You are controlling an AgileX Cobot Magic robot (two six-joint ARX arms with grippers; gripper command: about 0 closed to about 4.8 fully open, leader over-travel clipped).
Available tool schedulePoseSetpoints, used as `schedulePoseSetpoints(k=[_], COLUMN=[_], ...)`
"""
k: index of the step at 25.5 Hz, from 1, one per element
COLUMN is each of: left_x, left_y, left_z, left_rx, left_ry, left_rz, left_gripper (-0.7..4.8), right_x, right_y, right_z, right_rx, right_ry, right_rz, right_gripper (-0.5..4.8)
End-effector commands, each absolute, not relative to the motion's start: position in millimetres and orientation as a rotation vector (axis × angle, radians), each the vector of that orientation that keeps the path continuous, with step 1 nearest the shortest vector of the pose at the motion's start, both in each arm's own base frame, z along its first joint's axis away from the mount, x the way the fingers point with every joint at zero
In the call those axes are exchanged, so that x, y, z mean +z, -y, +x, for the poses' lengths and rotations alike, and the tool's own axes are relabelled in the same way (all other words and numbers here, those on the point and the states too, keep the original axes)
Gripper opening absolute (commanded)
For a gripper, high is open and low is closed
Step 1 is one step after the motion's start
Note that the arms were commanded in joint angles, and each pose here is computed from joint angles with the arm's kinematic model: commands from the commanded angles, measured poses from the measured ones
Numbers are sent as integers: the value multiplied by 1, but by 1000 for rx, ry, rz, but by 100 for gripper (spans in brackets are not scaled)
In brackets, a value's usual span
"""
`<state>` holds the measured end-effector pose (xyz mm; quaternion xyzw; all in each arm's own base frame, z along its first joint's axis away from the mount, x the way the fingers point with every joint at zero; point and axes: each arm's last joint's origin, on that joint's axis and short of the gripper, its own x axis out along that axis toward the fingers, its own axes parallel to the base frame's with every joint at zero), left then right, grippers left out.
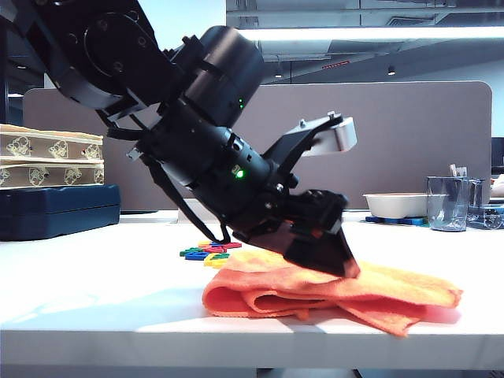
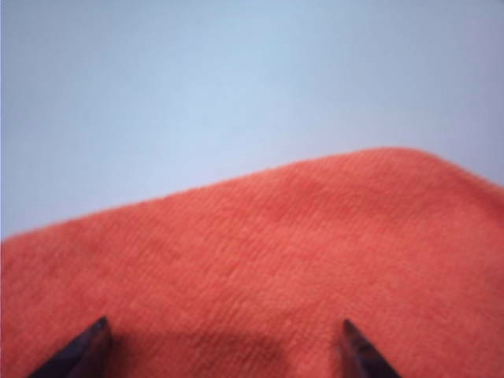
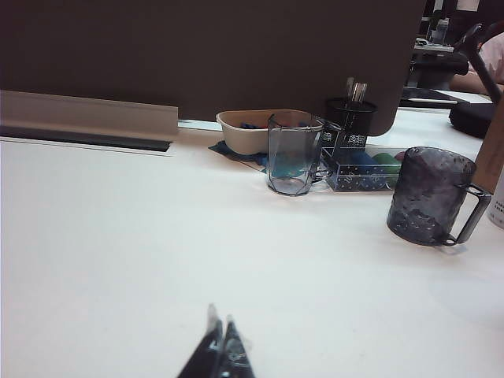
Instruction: Use an orange cloth to wipe the letter magnets on the table away for a distance.
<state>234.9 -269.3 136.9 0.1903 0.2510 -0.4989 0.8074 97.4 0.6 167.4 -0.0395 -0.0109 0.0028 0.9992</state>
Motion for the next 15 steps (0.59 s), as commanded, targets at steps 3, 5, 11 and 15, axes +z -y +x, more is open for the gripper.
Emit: schedulePoseSetpoints(k=[3,5,11,15], left_x=[134,135,132,124], left_y=[272,272,273,274], left_z=[229,230,232,233], left_rx=[-1075,-1052,-1041,-1044], left_ry=[-587,-577,-562,-571], left_rz=[412,419,424,426], left_gripper=[322,255,112,82], right_x=[166,166,166,166], right_y=[-1,-1,-1,-1], right_z=[98,98,98,98], right_rx=[5,5,6,6], right_ry=[29,29,29,28], right_rz=[-78,-78,-78,-78], right_gripper=[-5,-5,-5,-5])
